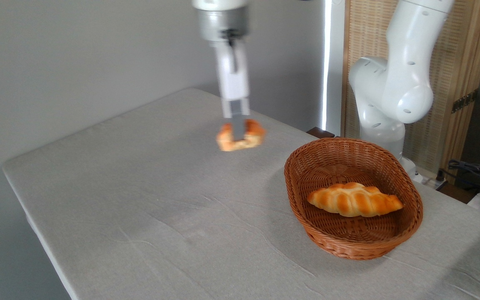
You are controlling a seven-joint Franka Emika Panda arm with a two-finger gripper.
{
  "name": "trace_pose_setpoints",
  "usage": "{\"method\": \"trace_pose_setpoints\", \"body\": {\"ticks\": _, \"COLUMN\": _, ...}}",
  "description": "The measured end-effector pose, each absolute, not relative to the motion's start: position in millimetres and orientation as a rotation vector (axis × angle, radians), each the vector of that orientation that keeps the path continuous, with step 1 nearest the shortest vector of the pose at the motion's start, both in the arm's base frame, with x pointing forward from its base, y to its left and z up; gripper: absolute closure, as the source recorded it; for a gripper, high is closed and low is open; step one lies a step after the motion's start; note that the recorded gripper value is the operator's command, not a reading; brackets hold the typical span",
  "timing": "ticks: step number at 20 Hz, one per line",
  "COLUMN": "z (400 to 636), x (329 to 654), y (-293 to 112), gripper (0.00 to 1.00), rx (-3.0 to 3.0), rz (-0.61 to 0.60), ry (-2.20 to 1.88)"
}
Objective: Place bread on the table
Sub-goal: 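Lift the roll out of the basket and carry it over the table, then lower the roll onto the tablecloth and open the gripper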
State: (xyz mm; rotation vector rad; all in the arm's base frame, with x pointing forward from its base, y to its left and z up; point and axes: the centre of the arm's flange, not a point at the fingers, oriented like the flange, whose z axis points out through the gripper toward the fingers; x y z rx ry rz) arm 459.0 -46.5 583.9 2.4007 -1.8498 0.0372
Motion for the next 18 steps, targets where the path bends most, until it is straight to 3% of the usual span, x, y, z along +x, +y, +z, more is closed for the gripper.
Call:
{"method": "trace_pose_setpoints", "body": {"ticks": 3, "z": 567.1, "x": 506.5, "y": -107.6, "gripper": 0.44, "rx": 2.534, "rz": 0.027, "ry": -1.724}}
{"method": "trace_pose_setpoints", "body": {"ticks": 4, "z": 558.1, "x": 518.4, "y": -127.8, "gripper": 0.33, "rx": 2.571, "rz": 0.030, "ry": -1.697}}
{"method": "trace_pose_setpoints", "body": {"ticks": 5, "z": 548.7, "x": 529.6, "y": -148.3, "gripper": 0.05, "rx": 2.606, "rz": 0.046, "ry": -1.674}}
{"method": "trace_pose_setpoints", "body": {"ticks": 6, "z": 538.5, "x": 538.8, "y": -167.8, "gripper": 0.00, "rx": 2.636, "rz": 0.063, "ry": -1.654}}
{"method": "trace_pose_setpoints", "body": {"ticks": 11, "z": 478.5, "x": 555.9, "y": -238.3, "gripper": 0.00, "rx": 2.651, "rz": 0.028, "ry": -1.666}}
{"method": "trace_pose_setpoints", "body": {"ticks": 18, "z": 469.4, "x": 557.6, "y": -242.4, "gripper": 0.00, "rx": 2.646, "rz": 0.007, "ry": -1.673}}
